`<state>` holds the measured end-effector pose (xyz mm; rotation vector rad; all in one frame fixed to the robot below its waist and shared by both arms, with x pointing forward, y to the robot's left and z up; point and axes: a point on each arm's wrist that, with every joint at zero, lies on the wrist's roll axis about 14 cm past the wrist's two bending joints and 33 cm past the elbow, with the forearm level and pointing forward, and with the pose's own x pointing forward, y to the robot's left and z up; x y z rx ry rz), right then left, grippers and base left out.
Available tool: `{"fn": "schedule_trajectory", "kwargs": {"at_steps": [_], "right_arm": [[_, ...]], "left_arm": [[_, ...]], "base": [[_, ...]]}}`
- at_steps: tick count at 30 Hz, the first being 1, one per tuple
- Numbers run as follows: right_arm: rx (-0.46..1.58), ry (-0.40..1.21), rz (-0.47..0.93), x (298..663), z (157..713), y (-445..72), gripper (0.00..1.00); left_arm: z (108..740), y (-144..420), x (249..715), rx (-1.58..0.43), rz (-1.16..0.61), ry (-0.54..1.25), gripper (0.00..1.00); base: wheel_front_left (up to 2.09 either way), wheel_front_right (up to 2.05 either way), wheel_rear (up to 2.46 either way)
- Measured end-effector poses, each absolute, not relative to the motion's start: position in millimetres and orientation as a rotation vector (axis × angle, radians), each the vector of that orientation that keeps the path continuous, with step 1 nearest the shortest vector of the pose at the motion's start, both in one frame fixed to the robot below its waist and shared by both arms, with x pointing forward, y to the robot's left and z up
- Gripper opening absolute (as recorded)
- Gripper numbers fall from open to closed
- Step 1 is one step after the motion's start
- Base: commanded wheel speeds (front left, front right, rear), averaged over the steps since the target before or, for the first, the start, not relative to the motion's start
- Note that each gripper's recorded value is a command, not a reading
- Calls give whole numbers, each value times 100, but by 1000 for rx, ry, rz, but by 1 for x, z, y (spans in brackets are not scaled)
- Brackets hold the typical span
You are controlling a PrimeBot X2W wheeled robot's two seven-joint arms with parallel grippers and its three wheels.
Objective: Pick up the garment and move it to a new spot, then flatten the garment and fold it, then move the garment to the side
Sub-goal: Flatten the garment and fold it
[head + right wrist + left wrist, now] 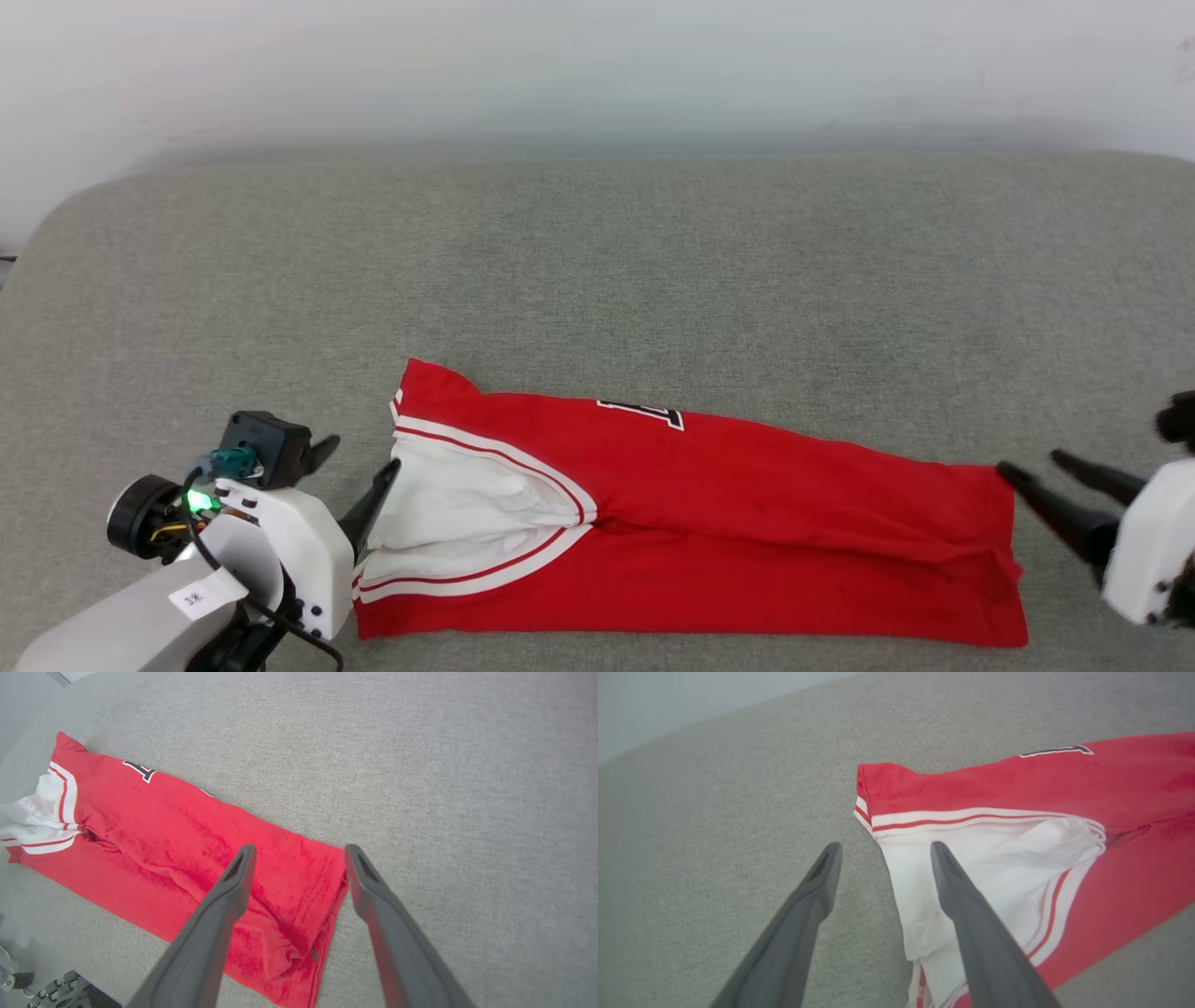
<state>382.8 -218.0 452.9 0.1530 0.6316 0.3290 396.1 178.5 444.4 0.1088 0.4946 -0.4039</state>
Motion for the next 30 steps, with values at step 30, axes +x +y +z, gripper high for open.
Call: {"fn": "schedule_trajectory", "kwargs": {"at_steps": [30], "right_arm": [[393, 990, 263, 360, 368, -202, 100]], "left_arm": [[498, 206, 398, 92, 12, 26, 100]], "base": [[0, 0, 0]]}}
